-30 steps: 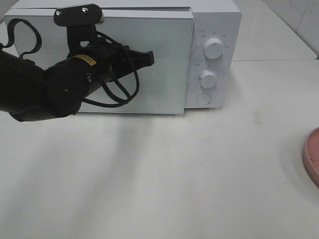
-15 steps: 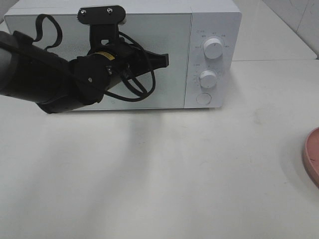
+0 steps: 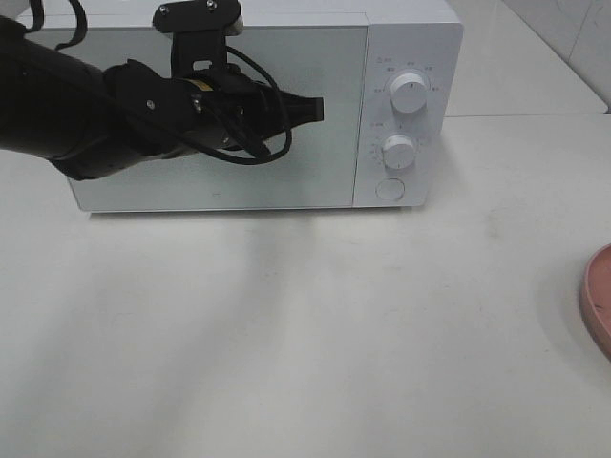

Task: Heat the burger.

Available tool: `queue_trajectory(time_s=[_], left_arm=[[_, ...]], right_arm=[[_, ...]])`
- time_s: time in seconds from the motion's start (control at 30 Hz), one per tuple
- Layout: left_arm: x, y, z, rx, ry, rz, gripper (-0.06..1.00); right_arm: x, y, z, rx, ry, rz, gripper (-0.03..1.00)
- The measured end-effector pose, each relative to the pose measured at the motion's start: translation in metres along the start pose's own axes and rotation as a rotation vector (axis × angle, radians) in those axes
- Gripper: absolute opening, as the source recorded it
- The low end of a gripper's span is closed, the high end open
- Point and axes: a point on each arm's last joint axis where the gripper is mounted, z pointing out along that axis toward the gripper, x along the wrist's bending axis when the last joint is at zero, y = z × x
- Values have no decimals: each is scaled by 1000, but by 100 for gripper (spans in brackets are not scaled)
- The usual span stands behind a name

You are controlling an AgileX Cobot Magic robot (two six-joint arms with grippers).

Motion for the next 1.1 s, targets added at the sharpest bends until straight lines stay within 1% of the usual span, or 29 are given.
queue_trajectory(time_s=[0.03, 0.07, 0.1, 0.17, 0.23, 0.27, 0.3, 0.33, 0.37, 0.4, 0.43, 0.47, 0.5, 0.53, 0.57, 0.6, 0.63, 0.67, 0.73, 0.77, 0.8, 0.83, 0.87, 0.9, 0.97, 1.0, 1.03, 1.07, 1.1], left_arm=[[-2, -1, -2, 33, -17, 6, 0], [-2, -1, -2, 33, -17, 6, 0], [-6, -1, -8, 92, -52, 14, 0], [-8, -1, -11, 118, -69, 18, 0], [-12, -1, -20, 196, -114, 22, 1], [-12, -1, -20, 196, -114, 22, 1], [-14, -4, -24, 258, -140, 23, 9], [-14, -4, -24, 258, -140, 23, 9], [-16, -8, -28, 331, -171, 29, 16], [-17, -10, -31, 367, -185, 37, 38], [-17, -10, -31, 367, -185, 37, 38], [-19, -14, -36, 429, -212, 60, 61], [-20, -15, -39, 461, -226, 78, 74], [-20, -15, -39, 461, -226, 78, 74], [-20, -17, -46, 522, -249, 131, 89], [-20, -17, -49, 547, -259, 155, 93], [-20, -17, -49, 547, -259, 155, 93], [-20, -17, -59, 609, -278, 219, 96], [-20, -17, -64, 637, -286, 243, 97], [-19, -16, -73, 685, -295, 292, 98], [-19, -16, -73, 685, -295, 292, 98], [-17, -13, -83, 722, -294, 327, 98], [-16, -12, -88, 745, -288, 331, 98], [-15, -8, -97, 774, -268, 334, 98], [-13, -7, -101, 786, -251, 333, 98], [-11, -3, -109, 802, -217, 334, 98], [-11, -3, -109, 802, -217, 334, 98], [-9, -1, -113, 809, -196, 337, 98], [-5, 3, -120, 820, -150, 344, 98]], right_arm=[[0, 0, 0, 0, 0, 0, 76], [0, 0, 0, 0, 0, 0, 76], [0, 0, 0, 0, 0, 0, 76], [0, 0, 0, 0, 0, 0, 76], [0, 0, 0, 0, 0, 0, 76], [0, 0, 0, 0, 0, 0, 76], [0, 0, 0, 0, 0, 0, 76], [0, 0, 0, 0, 0, 0, 76], [0, 0, 0, 0, 0, 0, 76], [0, 0, 0, 0, 0, 0, 76], [0, 0, 0, 0, 0, 0, 76], [0, 0, 0, 0, 0, 0, 76], [0, 0, 0, 0, 0, 0, 76], [0, 0, 0, 0, 0, 0, 76], [0, 0, 0, 0, 0, 0, 76], [0, 0, 0, 0, 0, 0, 76], [0, 0, 0, 0, 0, 0, 76], [0, 0, 0, 0, 0, 0, 76], [0, 0, 0, 0, 0, 0, 76], [0, 0, 0, 0, 0, 0, 76], [0, 0, 0, 0, 0, 0, 76], [0, 0, 0, 0, 0, 0, 76], [0, 0, 0, 0, 0, 0, 76], [0, 0, 0, 0, 0, 0, 76], [0, 0, 0, 0, 0, 0, 76], [0, 0, 0, 0, 0, 0, 76], [0, 0, 0, 0, 0, 0, 76], [0, 0, 0, 0, 0, 0, 76], [0, 0, 0, 0, 0, 0, 76]])
